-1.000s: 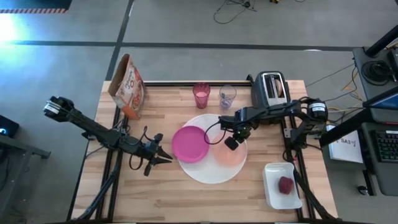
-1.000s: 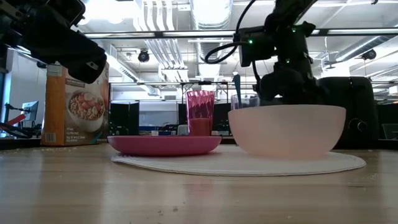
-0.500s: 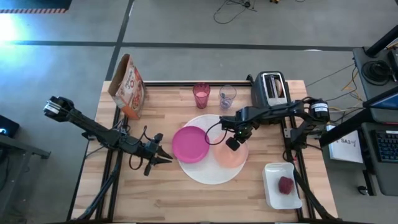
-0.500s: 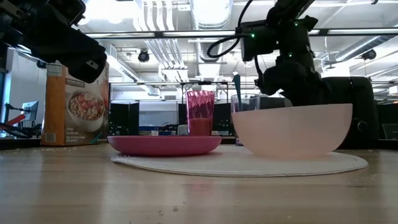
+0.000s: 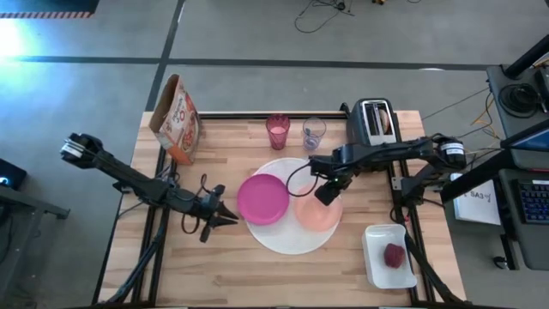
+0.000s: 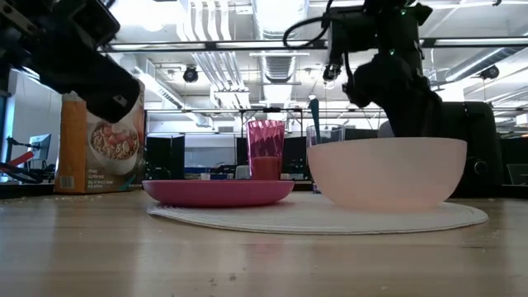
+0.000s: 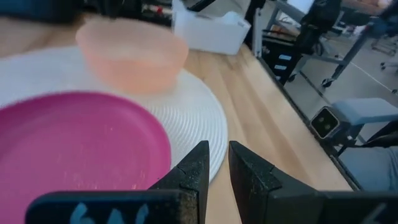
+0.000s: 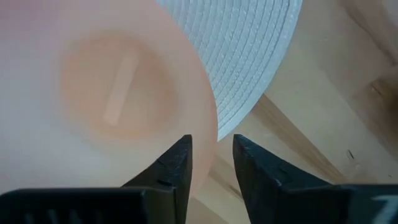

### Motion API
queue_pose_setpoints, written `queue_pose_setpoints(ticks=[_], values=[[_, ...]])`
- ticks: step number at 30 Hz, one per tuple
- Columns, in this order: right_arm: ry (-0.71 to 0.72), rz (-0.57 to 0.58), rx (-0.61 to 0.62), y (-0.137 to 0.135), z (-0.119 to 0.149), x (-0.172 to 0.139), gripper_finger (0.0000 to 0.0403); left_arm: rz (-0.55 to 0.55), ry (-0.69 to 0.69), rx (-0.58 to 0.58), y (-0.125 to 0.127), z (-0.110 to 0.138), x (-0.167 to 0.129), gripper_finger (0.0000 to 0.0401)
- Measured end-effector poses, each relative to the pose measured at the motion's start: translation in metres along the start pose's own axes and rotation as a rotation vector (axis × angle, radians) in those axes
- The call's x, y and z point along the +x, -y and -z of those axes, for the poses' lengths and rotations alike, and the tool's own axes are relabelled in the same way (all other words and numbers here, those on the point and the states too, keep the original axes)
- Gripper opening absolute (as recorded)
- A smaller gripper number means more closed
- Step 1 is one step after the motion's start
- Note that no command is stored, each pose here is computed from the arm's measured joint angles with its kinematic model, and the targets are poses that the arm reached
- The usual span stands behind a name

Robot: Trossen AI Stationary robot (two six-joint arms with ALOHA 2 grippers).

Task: Arrange a breakfast setting
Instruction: Adjust the pink plate

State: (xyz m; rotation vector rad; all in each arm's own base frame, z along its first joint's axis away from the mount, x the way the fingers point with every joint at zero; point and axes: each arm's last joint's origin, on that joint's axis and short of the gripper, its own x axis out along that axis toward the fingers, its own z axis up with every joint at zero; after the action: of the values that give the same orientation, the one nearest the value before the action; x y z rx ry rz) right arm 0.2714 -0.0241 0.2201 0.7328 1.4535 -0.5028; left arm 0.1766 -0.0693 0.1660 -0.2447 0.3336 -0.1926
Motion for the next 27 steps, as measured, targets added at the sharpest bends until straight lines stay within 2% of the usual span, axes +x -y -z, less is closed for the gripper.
queue_pose_setpoints(ticks=[3,9,15,20,27], values=[[0.029,-0.025,-0.005,0.002,0.004,-0.01,0.0107,-0.017,-0.031,-0.025,-0.002,0.004,0.004,0.0045],[0.093,-0.078,-0.016,0.005,0.012,-0.028,0.0094,-0.059,-0.101,-0.003,-0.006,0.007,0.014,0.0045],[0.2,-0.169,-0.043,0.0,0.011,-0.04,0.008,-0.11,-0.207,0.151,-0.004,-0.014,0.037,0.0042],[0.271,-0.228,-0.126,-0.011,0.011,-0.044,0.0073,-0.151,-0.328,0.229,-0.006,-0.031,0.055,0.0038],[0.275,-0.237,-0.235,-0.026,0.016,-0.037,0.0076,-0.041,-0.472,0.253,-0.024,-0.04,0.07,0.0038]])
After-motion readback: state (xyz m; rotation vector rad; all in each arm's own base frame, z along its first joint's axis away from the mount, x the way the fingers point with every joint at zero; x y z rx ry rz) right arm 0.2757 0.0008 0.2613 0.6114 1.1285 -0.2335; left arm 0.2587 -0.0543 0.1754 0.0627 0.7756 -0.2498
